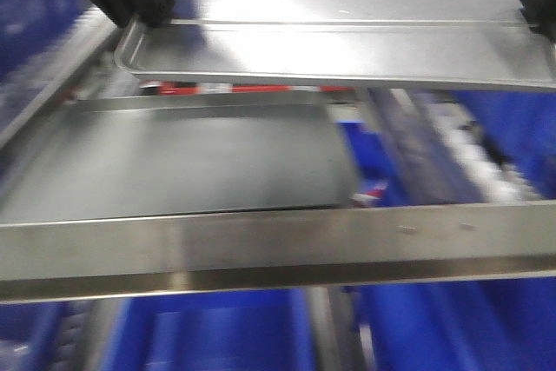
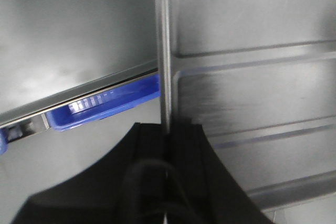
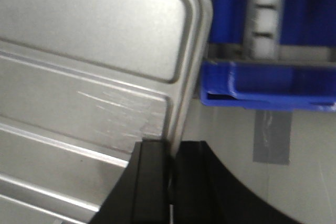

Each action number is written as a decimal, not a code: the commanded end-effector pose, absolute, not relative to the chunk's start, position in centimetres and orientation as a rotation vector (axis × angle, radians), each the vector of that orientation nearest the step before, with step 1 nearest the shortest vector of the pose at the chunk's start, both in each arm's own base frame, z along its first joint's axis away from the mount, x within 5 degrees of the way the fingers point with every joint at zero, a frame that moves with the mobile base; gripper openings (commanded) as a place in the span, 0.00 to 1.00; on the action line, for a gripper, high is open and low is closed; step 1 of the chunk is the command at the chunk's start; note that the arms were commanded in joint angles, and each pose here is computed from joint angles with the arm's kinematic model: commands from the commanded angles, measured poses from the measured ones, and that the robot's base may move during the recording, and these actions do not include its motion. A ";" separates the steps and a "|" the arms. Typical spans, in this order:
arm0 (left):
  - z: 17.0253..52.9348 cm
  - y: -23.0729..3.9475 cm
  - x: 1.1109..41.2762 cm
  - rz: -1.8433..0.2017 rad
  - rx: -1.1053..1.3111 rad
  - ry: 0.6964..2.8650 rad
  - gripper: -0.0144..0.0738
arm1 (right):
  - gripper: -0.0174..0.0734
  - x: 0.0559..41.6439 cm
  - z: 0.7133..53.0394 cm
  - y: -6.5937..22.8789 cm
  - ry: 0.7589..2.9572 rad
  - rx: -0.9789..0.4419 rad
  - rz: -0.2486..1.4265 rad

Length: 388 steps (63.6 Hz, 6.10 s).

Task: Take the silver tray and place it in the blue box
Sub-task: 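Hold the tray in both grippers while the base turns away, then keep holding the tray while the base drives to the blue bins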

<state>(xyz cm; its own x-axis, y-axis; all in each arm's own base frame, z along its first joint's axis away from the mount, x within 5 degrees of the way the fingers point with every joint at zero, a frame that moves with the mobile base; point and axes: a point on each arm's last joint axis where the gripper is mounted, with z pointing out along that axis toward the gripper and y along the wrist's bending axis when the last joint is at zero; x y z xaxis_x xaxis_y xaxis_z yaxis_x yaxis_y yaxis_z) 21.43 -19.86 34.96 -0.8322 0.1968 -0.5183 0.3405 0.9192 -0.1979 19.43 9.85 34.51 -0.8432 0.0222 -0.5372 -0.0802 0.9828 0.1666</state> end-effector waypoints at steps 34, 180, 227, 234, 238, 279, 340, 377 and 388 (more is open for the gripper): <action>36.7 -18.7 21.2 -0.317 0.421 2.494 0.05 | 0.25 19.3 35.8 8.7 2.504 -0.085 0.122; 36.7 -18.8 21.2 -0.320 0.420 2.493 0.05 | 0.25 19.3 35.7 8.6 2.509 -0.085 0.119; 36.7 -18.8 21.2 -0.322 0.420 2.494 0.04 | 0.25 19.3 35.7 8.6 2.509 -0.085 0.119; 36.7 -18.8 21.2 -0.324 0.419 2.495 0.04 | 0.25 19.3 35.7 8.6 2.509 -0.085 0.119; 36.7 -18.8 21.2 -0.326 0.419 2.496 0.04 | 0.25 19.3 35.7 8.6 2.509 -0.085 0.119; 36.5 -18.9 21.3 -0.328 0.419 2.503 0.04 | 0.25 19.3 35.7 8.6 2.509 -0.085 0.119; 33.6 -20.5 23.0 -0.266 0.439 2.585 0.04 | 0.25 19.3 35.8 8.6 2.508 -0.084 0.120; 29.8 -22.4 25.0 -0.192 0.362 2.761 0.04 | 0.25 19.3 35.8 8.6 2.508 -0.084 0.118; 32.1 -21.8 25.3 -0.157 0.337 2.683 0.04 | 0.25 19.3 35.8 8.6 2.508 -0.084 0.118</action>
